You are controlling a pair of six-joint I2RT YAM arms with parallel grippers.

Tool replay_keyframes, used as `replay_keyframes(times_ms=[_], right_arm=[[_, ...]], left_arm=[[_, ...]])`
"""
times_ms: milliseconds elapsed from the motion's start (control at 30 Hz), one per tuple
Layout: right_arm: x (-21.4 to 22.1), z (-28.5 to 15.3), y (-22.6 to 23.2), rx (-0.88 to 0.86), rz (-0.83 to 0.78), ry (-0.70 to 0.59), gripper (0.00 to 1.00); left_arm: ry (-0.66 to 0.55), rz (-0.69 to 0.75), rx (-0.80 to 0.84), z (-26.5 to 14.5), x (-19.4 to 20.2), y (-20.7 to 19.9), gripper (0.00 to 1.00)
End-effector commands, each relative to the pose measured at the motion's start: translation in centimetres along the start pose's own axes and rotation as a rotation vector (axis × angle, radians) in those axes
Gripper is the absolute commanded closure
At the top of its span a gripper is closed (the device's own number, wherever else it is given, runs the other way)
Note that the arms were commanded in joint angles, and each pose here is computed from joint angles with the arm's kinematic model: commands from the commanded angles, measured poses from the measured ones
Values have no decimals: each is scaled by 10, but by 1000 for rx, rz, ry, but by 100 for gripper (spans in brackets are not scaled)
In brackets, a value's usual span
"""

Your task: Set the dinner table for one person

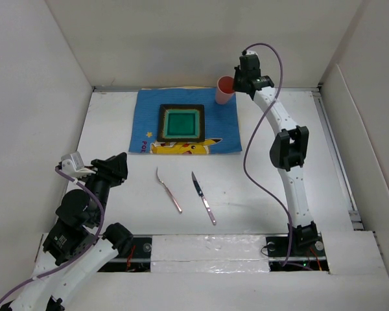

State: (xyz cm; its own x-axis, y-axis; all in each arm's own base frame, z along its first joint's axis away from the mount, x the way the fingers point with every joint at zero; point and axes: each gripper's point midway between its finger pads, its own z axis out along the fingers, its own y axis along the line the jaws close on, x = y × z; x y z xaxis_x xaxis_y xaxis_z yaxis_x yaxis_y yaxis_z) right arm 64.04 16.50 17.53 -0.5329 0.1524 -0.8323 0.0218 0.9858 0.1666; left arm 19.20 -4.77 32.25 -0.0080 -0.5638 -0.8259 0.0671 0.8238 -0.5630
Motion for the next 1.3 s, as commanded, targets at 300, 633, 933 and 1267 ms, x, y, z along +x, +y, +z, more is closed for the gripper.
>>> replay_keyframes(times_ms=[300, 633, 933, 1267], right_arm=[[6, 25, 15, -24, 15, -31, 100], [-44, 0, 26, -86, 96, -150, 61], [-98, -41, 46, -184, 143, -273, 50], [-94, -157, 61, -322, 86, -335, 100]], left_arm=[[-17, 6, 4, 6, -4, -6, 61], [-13, 11, -7, 8, -3, -5, 61], [-16, 13, -13, 7, -3, -3, 61], [-27, -2, -2, 4, -7, -3, 61]])
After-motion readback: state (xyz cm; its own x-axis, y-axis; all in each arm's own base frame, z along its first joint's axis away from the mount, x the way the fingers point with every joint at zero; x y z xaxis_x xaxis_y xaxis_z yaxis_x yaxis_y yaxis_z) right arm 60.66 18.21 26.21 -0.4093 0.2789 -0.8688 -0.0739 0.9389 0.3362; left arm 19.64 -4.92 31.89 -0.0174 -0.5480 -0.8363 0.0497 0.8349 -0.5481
